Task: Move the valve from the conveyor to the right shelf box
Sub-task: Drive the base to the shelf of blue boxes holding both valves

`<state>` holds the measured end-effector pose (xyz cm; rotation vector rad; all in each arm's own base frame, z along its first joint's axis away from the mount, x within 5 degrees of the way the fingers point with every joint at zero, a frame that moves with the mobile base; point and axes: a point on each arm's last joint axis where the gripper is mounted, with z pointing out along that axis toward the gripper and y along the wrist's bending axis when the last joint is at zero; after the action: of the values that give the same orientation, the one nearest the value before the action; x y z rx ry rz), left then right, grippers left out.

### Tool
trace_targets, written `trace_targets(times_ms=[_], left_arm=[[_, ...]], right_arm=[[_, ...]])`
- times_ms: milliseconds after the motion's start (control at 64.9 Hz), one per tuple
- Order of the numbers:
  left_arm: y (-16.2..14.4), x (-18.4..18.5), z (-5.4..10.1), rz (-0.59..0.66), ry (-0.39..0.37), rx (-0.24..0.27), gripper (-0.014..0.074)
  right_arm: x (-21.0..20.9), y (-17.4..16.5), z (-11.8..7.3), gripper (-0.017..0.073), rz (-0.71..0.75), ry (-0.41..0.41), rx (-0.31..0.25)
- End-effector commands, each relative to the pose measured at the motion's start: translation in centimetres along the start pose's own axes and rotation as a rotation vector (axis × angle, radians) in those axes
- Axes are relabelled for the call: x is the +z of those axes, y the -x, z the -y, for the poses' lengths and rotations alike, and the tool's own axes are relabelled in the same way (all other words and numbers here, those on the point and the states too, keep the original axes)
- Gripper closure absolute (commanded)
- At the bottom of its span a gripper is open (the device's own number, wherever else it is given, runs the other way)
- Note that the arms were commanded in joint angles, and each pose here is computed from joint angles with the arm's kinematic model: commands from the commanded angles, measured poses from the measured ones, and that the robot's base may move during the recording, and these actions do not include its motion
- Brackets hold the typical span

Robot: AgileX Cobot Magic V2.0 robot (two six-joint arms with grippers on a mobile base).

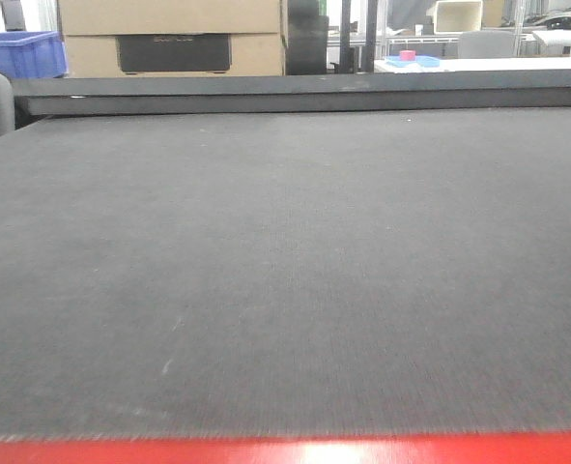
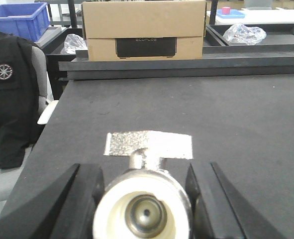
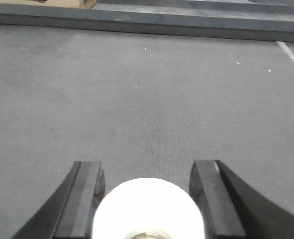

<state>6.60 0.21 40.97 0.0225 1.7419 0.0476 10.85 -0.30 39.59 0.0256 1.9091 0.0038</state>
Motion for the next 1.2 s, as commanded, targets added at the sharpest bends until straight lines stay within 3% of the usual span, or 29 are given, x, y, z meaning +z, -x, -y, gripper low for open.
trace_targets(times_ms=[0,1186], left_arm=[[0.66,-0.27,0.0,0.07,-0.001,-0.002,0.0704],[0.68,-0.79,-0.02,0.087,0.0,-0.002,0.0704]], right_arm=[[-0.51,0.88,0.1,0.0721,0.088,-0.014,-0.007],[-0.51,0.88,0.1,0.0721,0.088,-0.014,-0.007]])
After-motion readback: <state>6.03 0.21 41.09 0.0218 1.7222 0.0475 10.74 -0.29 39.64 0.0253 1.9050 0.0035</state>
